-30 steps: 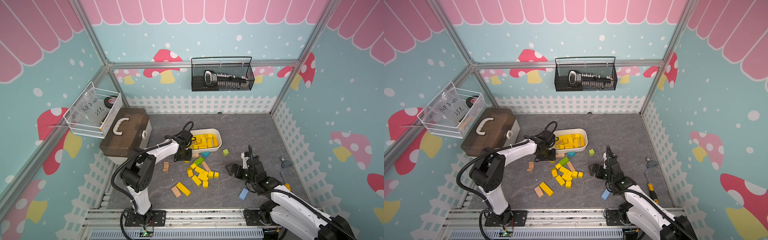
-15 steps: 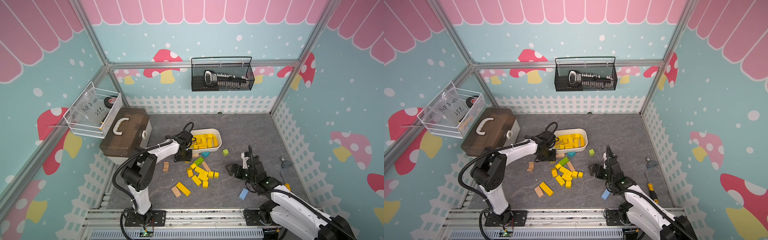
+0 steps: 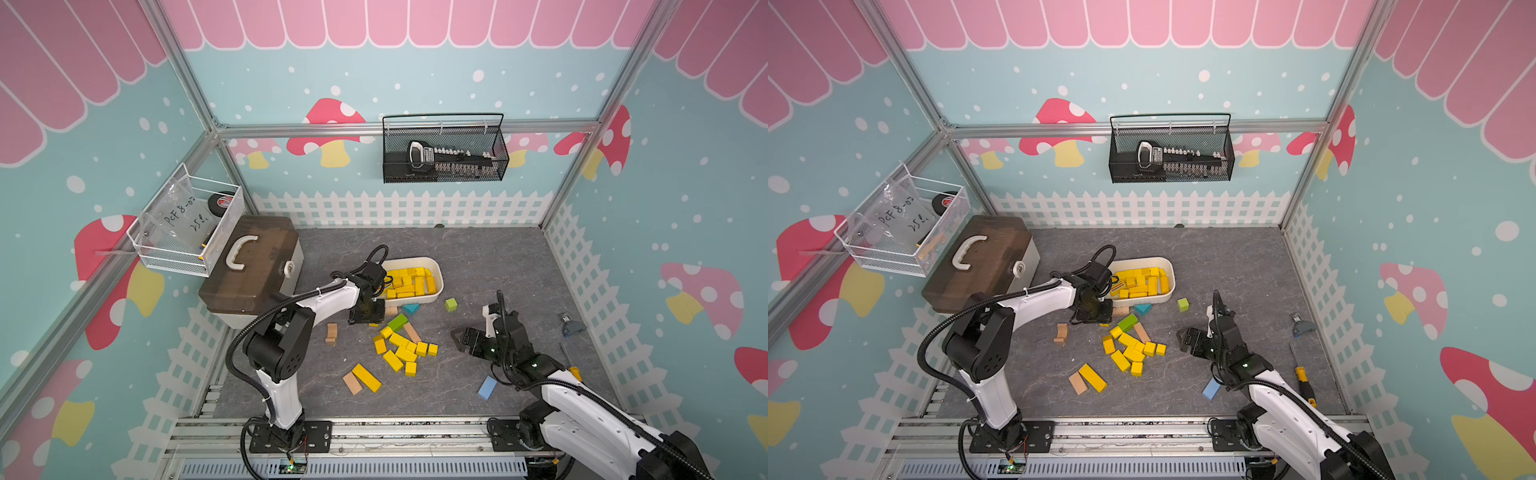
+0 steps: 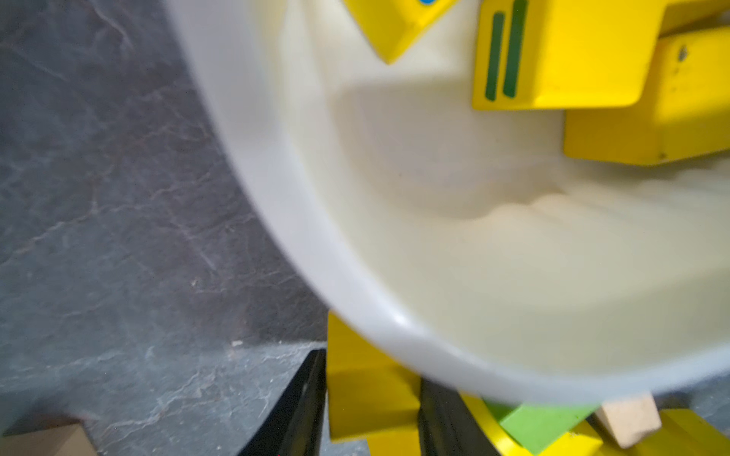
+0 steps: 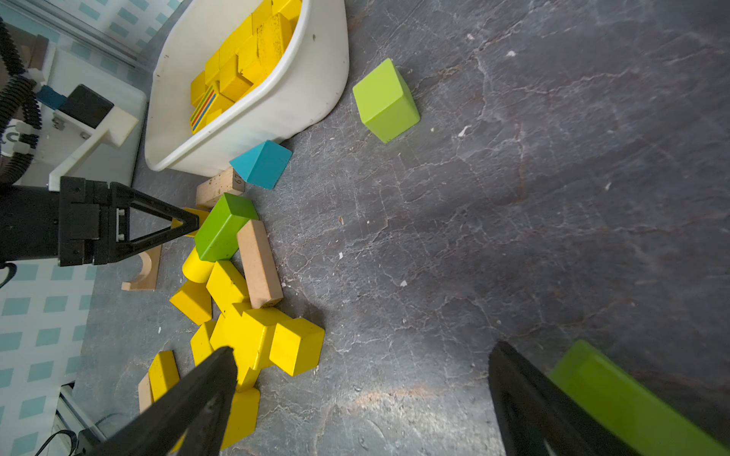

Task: Pick out the yellow building blocks
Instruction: Pick up the building block from the center of the board.

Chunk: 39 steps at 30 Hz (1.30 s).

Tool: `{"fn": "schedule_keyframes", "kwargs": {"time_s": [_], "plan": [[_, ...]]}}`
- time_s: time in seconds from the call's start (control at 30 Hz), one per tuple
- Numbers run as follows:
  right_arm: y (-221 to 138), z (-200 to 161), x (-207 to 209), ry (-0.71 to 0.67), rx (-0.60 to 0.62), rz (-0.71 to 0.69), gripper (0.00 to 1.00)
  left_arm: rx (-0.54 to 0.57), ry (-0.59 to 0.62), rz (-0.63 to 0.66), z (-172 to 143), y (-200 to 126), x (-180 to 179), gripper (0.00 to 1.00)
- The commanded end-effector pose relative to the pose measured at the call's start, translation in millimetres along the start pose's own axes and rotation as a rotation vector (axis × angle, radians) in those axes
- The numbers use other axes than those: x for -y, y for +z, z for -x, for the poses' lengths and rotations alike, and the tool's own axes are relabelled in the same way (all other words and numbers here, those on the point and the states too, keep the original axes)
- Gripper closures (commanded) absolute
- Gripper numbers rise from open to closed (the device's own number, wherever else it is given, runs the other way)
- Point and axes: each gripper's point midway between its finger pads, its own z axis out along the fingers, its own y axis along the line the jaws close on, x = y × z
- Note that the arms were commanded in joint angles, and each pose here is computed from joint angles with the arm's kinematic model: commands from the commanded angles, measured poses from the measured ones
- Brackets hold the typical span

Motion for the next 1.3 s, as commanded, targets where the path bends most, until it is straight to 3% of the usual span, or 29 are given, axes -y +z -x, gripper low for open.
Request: {"fn": "schedule_keyframes", "kwargs": {"time_s": [0.0,0.43,0.8,1.27], "plan": [[-2.7,5.4,-3.8,0.009,0.02,0.006,0.02,-0.003,0.013,-0.02,-0.1,-5.9,5.1,0.63],[-2.5,5.4,-4.1,0.008,0.018,0.007,0.02,0.05,0.054,-0.089,11.0,-43.6,21.6,0.67],[-8.3,4.7,-2.2,0.003,0.03,0.005,0.02,0.147,0.112,-0.135,56.5,-95.8,49.6,0.64],[2.8,6.8,-2.0,-0.015,-0.004,-0.023,0.01,0.097,0.114,-0.178,112.5,-64.5,82.5,0.64]]}}
